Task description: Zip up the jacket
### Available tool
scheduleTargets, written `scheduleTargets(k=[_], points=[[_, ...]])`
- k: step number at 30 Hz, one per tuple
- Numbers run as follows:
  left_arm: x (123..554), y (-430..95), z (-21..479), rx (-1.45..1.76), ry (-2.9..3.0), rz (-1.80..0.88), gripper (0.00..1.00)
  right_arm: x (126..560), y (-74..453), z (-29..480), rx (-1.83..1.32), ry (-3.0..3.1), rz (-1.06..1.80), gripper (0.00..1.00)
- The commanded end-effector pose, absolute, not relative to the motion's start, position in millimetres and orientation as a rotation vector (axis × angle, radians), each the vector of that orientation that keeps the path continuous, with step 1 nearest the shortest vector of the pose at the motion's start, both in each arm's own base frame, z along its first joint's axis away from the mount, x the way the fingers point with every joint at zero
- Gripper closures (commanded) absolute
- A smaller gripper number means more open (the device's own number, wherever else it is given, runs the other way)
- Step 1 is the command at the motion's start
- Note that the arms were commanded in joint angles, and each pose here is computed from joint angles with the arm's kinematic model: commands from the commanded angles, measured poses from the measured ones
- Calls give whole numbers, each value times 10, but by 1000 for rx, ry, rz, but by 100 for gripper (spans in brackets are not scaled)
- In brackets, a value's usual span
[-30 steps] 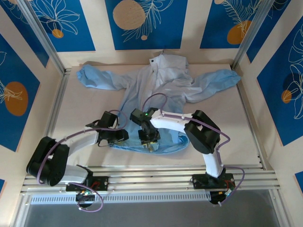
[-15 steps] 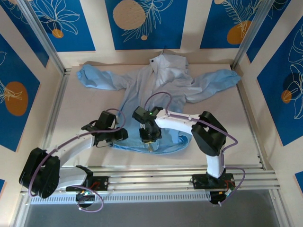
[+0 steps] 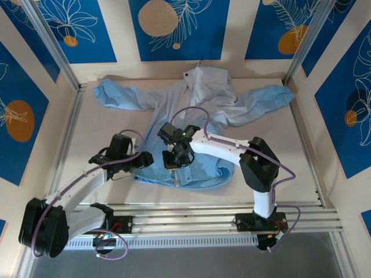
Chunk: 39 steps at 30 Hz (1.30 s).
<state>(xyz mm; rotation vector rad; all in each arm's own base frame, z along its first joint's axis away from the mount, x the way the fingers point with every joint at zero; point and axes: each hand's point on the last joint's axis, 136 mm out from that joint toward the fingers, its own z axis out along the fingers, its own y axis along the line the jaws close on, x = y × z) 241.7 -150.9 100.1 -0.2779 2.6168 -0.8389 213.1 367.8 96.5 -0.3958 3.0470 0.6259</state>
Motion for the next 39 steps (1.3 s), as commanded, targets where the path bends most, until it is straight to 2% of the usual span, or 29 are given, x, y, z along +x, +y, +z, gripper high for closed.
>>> scheduleTargets(k=[1,10,17,21,33,39], points=[[2442,-1572,1340,-252,2552,-989,45,2244,3910,1374,-443,2946,867,100],[2588,-1716,1596,-317,2426,-1317,44,2490,4031,1577,-390,2819,1121,100],[2483,-1849,1206,-360,2481,-1413,52,2290,3654,962,-139,2931,1179,100],[2287,-2186,1029,-251,2534,-1503,58,2213,3547,749,-25,2947,1279,100],[2152,-2646,788,-212,2539,-1633,59,2299,3445,719,70,2911,1397,100],[2176,-2657,696,-312,2486,-1676,62,2312,3428,757,113,2883,1469,100]])
